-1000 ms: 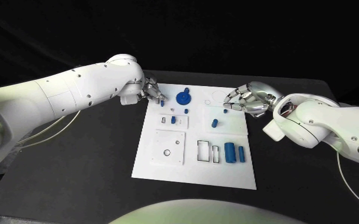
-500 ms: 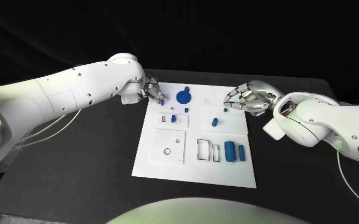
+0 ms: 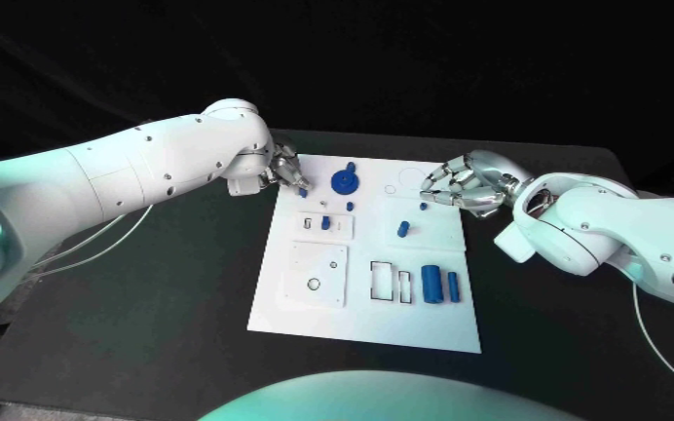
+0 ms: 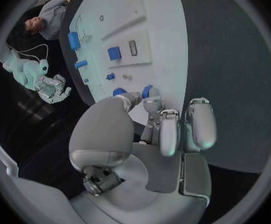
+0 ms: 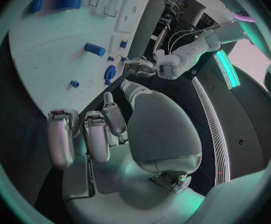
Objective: Assemble the parts on the task board
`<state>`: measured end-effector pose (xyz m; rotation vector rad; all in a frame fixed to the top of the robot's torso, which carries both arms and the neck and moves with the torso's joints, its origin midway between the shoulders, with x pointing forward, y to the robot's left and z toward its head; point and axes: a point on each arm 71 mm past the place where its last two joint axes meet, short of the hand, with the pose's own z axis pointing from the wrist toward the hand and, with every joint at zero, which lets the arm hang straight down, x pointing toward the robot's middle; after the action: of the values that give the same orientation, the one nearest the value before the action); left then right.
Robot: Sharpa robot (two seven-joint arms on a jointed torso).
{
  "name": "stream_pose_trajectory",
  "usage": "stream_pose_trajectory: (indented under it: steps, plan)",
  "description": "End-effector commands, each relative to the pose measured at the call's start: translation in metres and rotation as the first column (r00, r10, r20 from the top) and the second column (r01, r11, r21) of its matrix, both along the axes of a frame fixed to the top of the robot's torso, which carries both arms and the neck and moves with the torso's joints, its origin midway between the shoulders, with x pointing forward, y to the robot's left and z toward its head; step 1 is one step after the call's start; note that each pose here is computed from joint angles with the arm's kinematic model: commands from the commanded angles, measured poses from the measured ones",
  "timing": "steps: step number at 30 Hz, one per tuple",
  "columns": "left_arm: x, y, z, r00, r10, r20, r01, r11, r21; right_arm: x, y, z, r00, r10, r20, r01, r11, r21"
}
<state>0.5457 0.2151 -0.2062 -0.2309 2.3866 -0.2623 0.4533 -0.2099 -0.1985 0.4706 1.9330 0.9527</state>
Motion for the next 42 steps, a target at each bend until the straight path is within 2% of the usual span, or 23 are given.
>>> stream_pose_trajectory:
  steps: [1, 11, 19, 24, 29, 34, 38, 42]
  plan:
    - [-0.0008, -0.003, -0.0005, 1.0, -0.012, -0.013, 0.012, 1.0, -0.014, -0.001, 0.002, 0.0, 1.0, 0.02, -0.001, -0.02, 1.0, -0.007]
    - [-0.0008, -0.001, -0.0005, 1.0, 0.002, -0.011, -0.002, 0.999, -0.036, -0.001, 0.001, -0.001, 1.0, 0.02, -0.003, -0.02, 1.0, -0.008]
    - [-0.007, 0.004, 0.003, 0.999, 0.045, -0.013, -0.047, 0.988, -0.146, -0.001, 0.0, -0.001, 1.0, 0.019, -0.005, -0.019, 1.0, -0.009]
    - [-0.0155, 0.009, 0.0067, 0.998, 0.066, -0.021, -0.069, 0.972, -0.226, -0.001, 0.0, -0.001, 1.0, 0.018, -0.005, -0.018, 1.0, -0.01]
    - [-0.0274, 0.01, 0.0118, 0.998, 0.062, -0.005, -0.061, 0.957, -0.285, -0.001, -0.001, -0.001, 1.0, 0.016, -0.005, -0.016, 1.0, -0.011]
    - [-0.0408, 0.01, 0.0142, 0.999, 0.035, 0.025, -0.026, 0.952, -0.304, -0.001, -0.002, -0.001, 1.0, 0.015, -0.006, -0.015, 1.0, -0.012]
    - [-0.0512, 0.011, 0.0118, 0.998, -0.002, 0.055, 0.018, 0.96, -0.278, -0.001, -0.003, -0.001, 1.0, 0.013, -0.006, -0.013, 1.0, -0.012]
    - [-0.0573, 0.011, 0.0086, 0.995, -0.038, 0.088, 0.059, 0.968, -0.243, 0.0, -0.003, -0.001, 1.0, 0.012, -0.005, -0.012, 1.0, -0.013]
